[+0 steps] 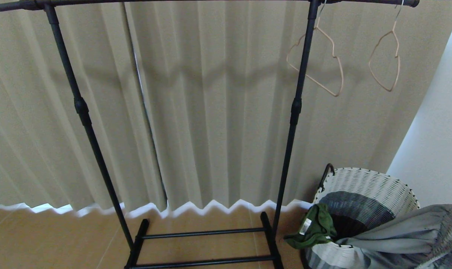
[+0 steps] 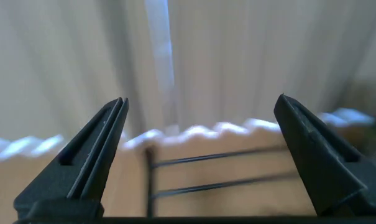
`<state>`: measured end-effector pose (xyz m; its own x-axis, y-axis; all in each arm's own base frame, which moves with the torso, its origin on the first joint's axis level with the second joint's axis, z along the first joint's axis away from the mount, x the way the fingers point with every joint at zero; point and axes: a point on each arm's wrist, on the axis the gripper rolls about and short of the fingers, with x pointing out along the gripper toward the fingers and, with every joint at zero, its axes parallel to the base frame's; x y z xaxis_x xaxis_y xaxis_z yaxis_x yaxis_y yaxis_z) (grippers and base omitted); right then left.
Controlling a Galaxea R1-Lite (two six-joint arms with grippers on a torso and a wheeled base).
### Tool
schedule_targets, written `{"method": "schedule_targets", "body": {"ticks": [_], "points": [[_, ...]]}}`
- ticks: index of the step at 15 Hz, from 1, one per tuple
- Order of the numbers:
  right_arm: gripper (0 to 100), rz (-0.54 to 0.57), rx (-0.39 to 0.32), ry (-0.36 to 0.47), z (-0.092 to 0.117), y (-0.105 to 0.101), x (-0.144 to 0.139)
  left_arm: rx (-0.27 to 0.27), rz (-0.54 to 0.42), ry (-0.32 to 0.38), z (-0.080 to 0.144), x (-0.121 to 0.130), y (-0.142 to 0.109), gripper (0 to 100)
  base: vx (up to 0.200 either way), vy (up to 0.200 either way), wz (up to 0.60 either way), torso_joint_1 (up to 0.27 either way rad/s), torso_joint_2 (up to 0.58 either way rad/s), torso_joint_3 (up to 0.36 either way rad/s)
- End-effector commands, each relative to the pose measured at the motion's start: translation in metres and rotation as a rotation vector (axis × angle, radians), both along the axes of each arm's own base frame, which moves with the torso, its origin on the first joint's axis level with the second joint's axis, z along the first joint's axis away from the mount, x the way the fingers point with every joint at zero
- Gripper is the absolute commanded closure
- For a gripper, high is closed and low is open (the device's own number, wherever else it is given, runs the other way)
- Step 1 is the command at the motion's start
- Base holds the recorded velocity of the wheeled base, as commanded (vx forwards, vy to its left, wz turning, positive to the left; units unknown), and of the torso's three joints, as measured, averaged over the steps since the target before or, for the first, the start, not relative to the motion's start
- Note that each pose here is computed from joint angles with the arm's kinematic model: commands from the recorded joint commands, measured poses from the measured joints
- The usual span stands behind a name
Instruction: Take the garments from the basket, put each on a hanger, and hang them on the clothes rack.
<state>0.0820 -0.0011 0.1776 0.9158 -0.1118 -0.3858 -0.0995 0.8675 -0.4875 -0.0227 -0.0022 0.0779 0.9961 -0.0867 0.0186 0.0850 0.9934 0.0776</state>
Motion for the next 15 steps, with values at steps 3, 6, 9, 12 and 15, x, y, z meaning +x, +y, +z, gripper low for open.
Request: {"method": "schedule_targets", "body": {"ticks": [3,6,9,12,15], "points": [[100,0.03,0.021,0.006,0.026,0.003,0.001,0.021,-0.234,-0.097,0.039,-0.005,-0.004,0,0.0,0.0,0.0,0.0,0.0,0.0],[100,0.056,0.059,0.051,0.04,0.007,-0.001,0.023,-0.279,-0.072,0.064,0.002,-0.005,0,0.0,0.0,0.0,0.0,0.0,0.0],[100,0.193,0.288,0.247,0.075,0.037,0.009,0.039,-0.37,0.088,0.114,0.067,-0.01,0,0.0,0.0,0.0,0.0,0.0,0.0],[100,0.274,0.426,0.285,0.09,0.065,0.019,0.036,-0.485,0.128,0.124,0.114,-0.025,0,0.0,0.0,0.0,0.0,0.0,0.0],[100,0.318,0.471,0.263,0.107,0.079,0.029,0.037,-0.54,0.196,0.133,0.157,-0.042,0,0.0,0.0,0.0,0.0,0.0,0.0]]}}
